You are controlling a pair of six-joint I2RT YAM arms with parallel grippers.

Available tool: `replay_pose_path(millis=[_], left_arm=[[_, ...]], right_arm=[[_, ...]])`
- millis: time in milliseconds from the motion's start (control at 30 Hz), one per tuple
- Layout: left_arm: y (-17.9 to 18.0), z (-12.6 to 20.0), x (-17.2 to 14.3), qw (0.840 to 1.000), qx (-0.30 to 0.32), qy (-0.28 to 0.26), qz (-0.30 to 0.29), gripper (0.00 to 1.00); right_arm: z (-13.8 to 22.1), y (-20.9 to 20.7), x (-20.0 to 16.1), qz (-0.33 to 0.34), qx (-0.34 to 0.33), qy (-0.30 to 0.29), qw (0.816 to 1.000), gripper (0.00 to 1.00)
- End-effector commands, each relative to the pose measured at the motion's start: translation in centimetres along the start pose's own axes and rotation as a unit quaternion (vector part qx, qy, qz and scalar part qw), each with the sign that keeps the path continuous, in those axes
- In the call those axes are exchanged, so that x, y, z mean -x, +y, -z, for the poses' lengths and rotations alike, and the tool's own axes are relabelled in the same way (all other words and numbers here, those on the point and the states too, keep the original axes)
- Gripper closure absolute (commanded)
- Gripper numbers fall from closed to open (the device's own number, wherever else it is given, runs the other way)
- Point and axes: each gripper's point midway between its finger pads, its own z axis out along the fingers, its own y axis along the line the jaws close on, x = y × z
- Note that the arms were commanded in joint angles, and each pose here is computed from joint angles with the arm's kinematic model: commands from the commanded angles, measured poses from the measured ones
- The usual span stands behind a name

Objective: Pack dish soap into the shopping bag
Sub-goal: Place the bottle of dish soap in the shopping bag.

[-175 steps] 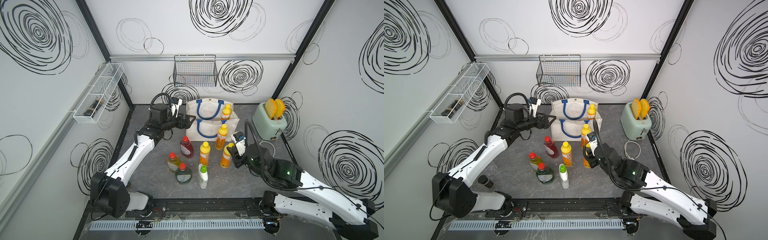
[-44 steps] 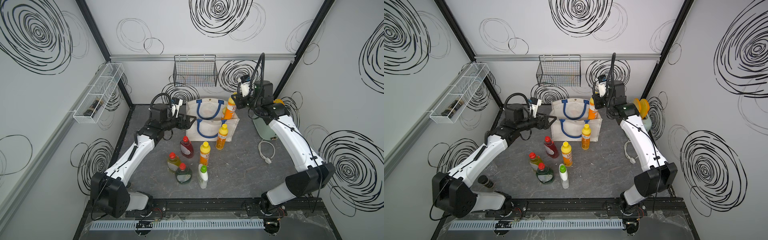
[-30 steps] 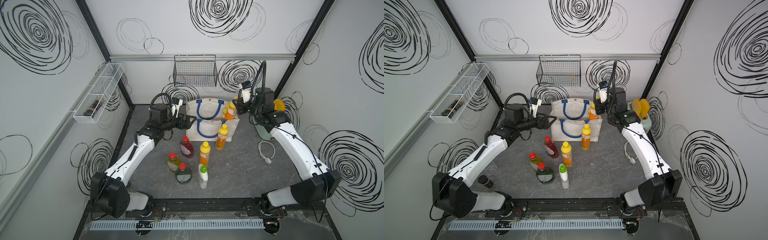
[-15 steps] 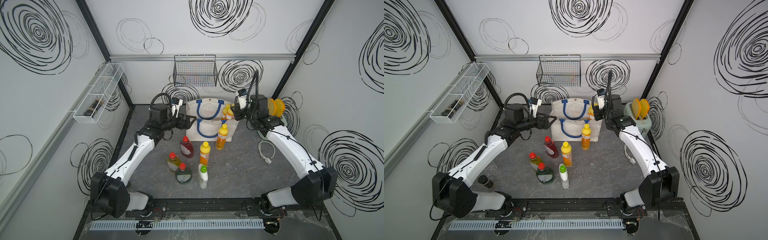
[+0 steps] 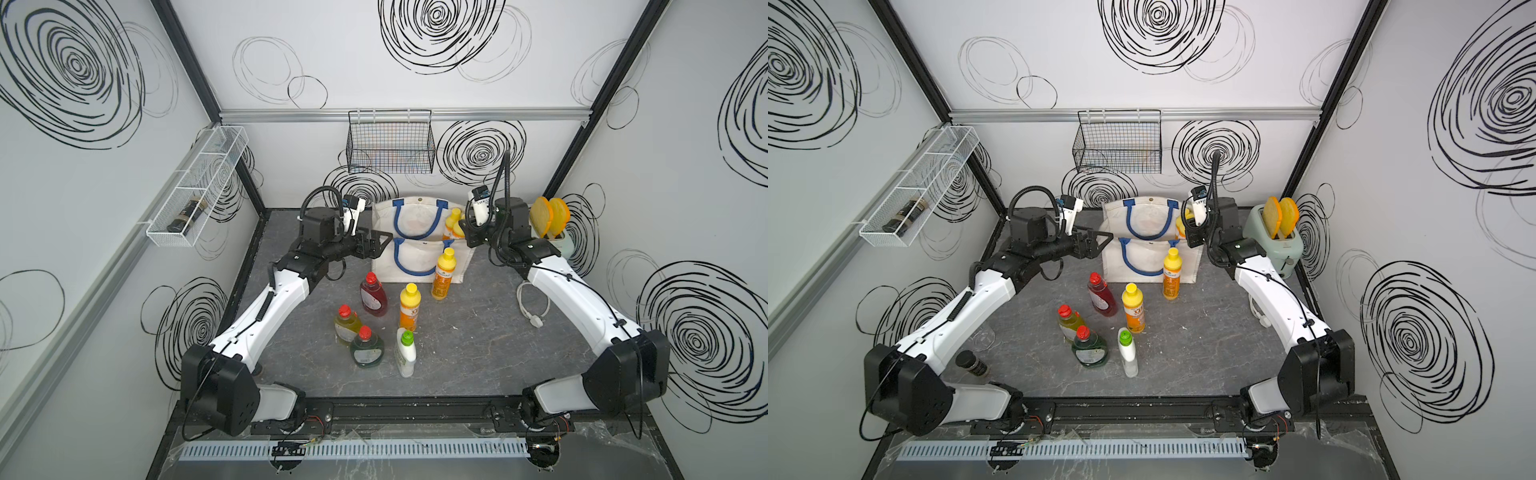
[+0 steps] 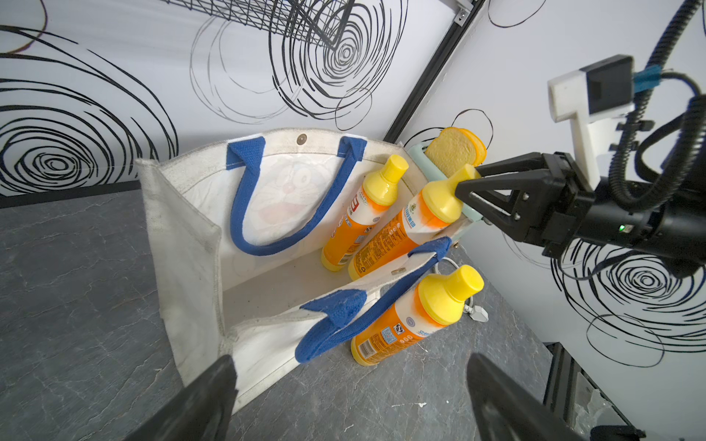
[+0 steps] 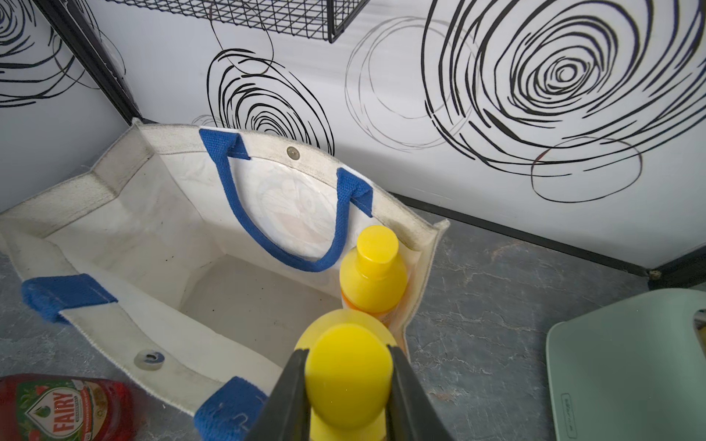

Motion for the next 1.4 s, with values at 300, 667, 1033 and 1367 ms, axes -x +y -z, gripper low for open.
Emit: replay_pose_path(millis=[300, 667, 1033, 1367], left_arm=[[-0.9, -0.4, 0.6, 1.0, -0.016, -0.015, -0.011, 0.04], [-0.9, -0.4, 0.6, 1.0, -0.017, -0.014, -0.011, 0.04], [-1.2, -0.2, 0.7, 1.0, -0.02, -0.016, -0.013, 0.04], [-1.2, -0.1, 0.8, 1.0, -0.019, -0.018, -0.015, 0.04]], right_arm=[[0.6, 0.5, 3.3, 0.003, -0.001, -0.073, 0.997, 1.0], [-1.4, 1.0, 1.1, 0.011, -0.004, -0.041, 0.999, 1.0], [-2.3, 1.0, -0.4, 0.008, -0.004, -0.023, 1.0, 0.86], [-1.4, 0.9, 1.1, 0.004, -0.005, -0.038, 0.999, 0.44]])
